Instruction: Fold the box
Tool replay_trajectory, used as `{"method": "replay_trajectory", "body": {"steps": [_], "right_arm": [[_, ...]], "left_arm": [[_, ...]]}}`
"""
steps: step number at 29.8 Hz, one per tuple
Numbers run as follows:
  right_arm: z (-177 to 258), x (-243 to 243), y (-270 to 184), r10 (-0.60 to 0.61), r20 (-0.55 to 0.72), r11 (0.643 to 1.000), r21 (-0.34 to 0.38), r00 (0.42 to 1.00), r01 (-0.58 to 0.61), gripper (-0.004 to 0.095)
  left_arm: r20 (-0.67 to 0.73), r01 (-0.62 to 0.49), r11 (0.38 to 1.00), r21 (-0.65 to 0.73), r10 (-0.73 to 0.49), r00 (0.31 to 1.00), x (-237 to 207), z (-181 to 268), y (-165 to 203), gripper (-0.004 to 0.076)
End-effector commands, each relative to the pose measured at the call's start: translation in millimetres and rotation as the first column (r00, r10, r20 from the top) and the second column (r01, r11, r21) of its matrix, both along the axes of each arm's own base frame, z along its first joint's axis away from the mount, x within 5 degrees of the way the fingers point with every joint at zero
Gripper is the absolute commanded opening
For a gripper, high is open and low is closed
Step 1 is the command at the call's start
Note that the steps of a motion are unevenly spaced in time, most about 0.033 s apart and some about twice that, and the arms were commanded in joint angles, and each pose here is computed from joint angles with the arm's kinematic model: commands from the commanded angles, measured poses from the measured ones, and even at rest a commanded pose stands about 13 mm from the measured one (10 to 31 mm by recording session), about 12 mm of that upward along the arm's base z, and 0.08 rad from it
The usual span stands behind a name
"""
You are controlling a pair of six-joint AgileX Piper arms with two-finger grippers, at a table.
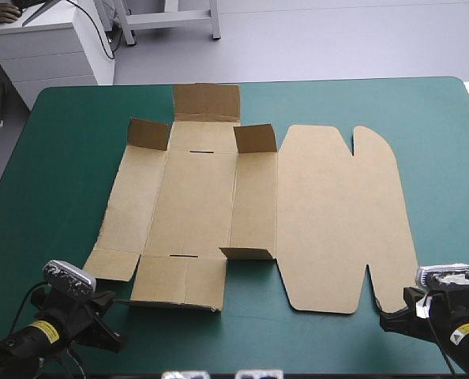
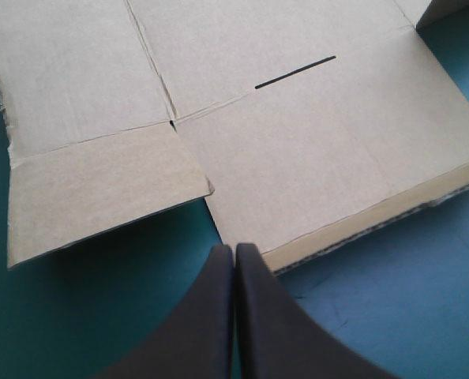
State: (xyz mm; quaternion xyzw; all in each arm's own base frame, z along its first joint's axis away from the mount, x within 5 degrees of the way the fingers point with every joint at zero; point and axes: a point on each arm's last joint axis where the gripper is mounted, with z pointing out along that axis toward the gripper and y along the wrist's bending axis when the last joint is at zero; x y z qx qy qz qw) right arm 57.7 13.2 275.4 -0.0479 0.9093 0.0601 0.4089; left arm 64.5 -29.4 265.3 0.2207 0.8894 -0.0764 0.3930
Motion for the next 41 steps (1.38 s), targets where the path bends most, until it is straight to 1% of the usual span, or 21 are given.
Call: {"method": "replay_trajectory", "body": {"steps": [1,9,13,18,22,25,29,34,37,41], "right_arm": [[12,4,1,0.005,0.072,1.0,0.006,0.997,-0.005,-0.0004],[12,4,1,0.005,0.072,1.0,0.006,0.997,-0.005,-0.0004],[12,4,1,0.005,0.072,1.0,0.006,0.997,-0.005,-0.0004],[12,4,1,0.005,0.074,1.0,0.006,0.997,-0.005,-0.0004],[12,4,1,0.004,0.076,1.0,0.006,0.997,-0.005,-0.0004],[12,4,1,0.004,0.076,1.0,0.006,0.997,-0.005,-0.0004],[12,4,1,0.004,0.076,1.0,0.006,0.997,-0.005,-0.0004],[12,4,1,0.005,0.075,1.0,0.006,0.997,-0.005,-0.0004],[12,4,1,0.005,0.073,1.0,0.006,0.997,-0.005,-0.0004],[12,4,1,0.005,0.073,1.0,0.006,0.997,-0.005,-0.0004]], "left_arm": [[0.066,-0.002,0.999,-0.047,0.005,0.998,4,12,-3,-0.0008],[0.069,0.009,0.999,-0.038,-0.006,0.998,4,11,-3,-0.0008],[0.101,0.01,0.999,-0.045,-0.005,0.995,5,24,-3,-0.0008],[0.166,0.016,0.998,-0.063,-0.005,0.986,13,67,-6,-0.0008],[0.212,0.02,0.997,-0.076,-0.004,0.977,30,109,-11,-0.0008],[0.224,0.021,0.997,-0.079,-0.003,0.975,47,131,-16,-0.0008],[0.179,0.012,0.997,-0.077,0.002,0.984,78,143,-26,-0.0008],[0.063,-0.004,0.999,-0.054,0.007,0.998,125,137,-40,-0.0008],[-0.006,-0.049,0.998,-0.049,0.049,0.999,155,127,-42,-0.0008],[-0.078,-0.141,0.989,-0.035,0.138,0.987,187,115,-27,-0.0008]]}}
